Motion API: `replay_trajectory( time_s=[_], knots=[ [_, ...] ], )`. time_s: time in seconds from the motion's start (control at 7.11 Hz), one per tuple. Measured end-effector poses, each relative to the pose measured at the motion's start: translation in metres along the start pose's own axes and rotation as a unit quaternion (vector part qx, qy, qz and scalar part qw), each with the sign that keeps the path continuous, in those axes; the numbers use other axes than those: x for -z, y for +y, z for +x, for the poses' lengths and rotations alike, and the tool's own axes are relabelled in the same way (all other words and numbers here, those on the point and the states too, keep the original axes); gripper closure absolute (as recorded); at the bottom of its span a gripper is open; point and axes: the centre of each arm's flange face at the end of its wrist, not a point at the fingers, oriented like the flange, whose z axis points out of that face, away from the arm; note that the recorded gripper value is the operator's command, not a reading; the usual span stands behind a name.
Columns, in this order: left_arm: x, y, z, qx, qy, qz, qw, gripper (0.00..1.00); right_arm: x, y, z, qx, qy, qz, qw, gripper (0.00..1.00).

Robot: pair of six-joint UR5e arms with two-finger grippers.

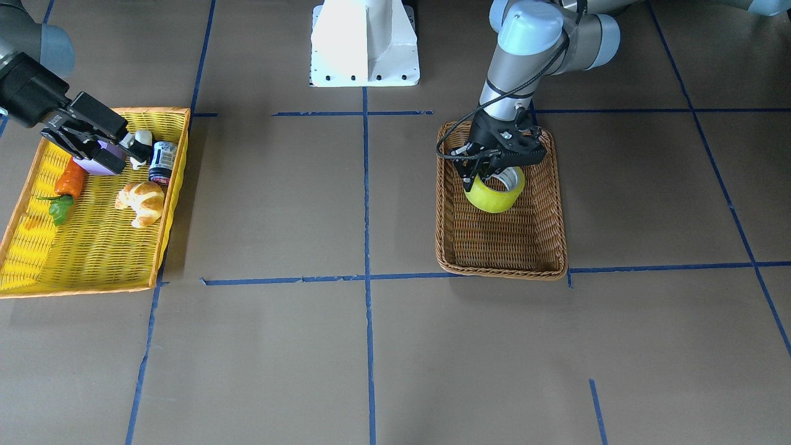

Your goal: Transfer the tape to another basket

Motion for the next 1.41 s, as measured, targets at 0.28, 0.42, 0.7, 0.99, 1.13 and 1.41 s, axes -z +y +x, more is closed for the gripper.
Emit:
replay_trajectory(
  time_s=[0.28,0.42,0.7,0.99,1.13,1.41],
  knots=[
    [-0.019,0.000,-0.006,-0.013,-0.019,-0.003,0.9997,1.00,0.000,0.001,0.002,-0.001,0.002,0.000,1.0000,0.00],
    [-0.027,0.000,-0.008,-0.013,-0.026,-0.006,0.9995,1.00,0.000,0.001,0.002,-0.001,0.001,-0.001,1.0000,0.00],
    [-0.033,0.001,-0.009,-0.014,-0.031,-0.009,0.9994,0.84,0.000,0.002,-0.001,0.001,-0.001,-0.002,1.0000,0.00],
    [-0.035,0.003,-0.009,-0.015,-0.032,-0.011,0.9993,0.35,-0.001,0.002,-0.002,0.002,-0.002,-0.002,1.0000,0.00],
    [-0.035,0.004,-0.010,-0.015,-0.032,-0.012,0.9993,0.00,-0.002,0.002,-0.003,0.002,-0.001,-0.003,1.0000,0.00],
    [-0.022,-0.001,-0.007,-0.015,-0.023,-0.007,0.9996,0.00,-0.001,-0.004,-0.006,-0.005,0.005,0.002,1.0000,0.00]
  ],
)
